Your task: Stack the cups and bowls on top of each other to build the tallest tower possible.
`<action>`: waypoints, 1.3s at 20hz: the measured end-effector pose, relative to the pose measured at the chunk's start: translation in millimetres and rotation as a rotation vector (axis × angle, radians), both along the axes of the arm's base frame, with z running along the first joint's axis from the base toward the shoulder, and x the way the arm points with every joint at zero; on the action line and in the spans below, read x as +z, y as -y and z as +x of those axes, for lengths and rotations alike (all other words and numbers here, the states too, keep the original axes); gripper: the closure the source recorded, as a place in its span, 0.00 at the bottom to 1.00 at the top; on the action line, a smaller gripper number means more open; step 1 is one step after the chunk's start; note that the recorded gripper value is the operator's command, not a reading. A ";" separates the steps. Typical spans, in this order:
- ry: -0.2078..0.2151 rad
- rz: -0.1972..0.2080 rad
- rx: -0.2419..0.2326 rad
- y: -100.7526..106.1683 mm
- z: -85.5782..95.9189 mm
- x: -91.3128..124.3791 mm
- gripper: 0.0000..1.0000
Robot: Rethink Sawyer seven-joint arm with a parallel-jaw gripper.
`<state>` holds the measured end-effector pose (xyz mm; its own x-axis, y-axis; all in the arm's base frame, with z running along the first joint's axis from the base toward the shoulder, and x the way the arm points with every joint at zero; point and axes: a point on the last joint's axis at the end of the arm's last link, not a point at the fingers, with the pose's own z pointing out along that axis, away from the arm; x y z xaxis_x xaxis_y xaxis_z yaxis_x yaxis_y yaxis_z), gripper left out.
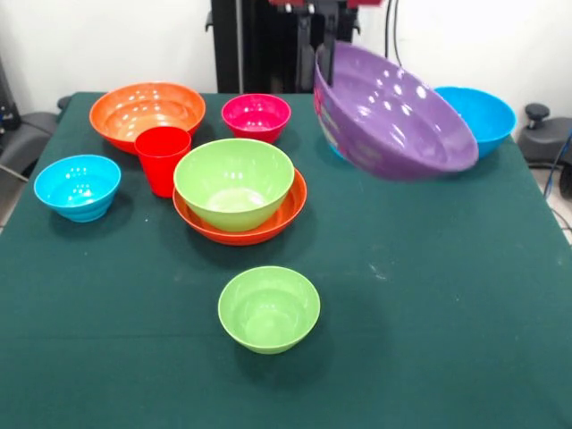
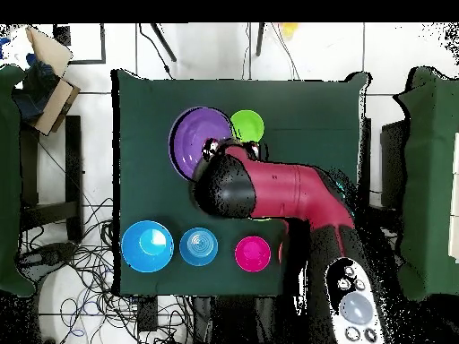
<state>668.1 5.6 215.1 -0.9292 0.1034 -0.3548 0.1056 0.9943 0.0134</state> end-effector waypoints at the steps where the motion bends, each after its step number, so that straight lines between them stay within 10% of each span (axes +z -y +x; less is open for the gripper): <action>1: 0.004 0.006 0.001 2.1 -8.2 -0.9 1.00; 17: -0.050 -0.033 0.211 4.2 -101.8 -85.7 1.00; 26: -0.035 0.010 0.220 38.8 -107.7 -95.2 1.00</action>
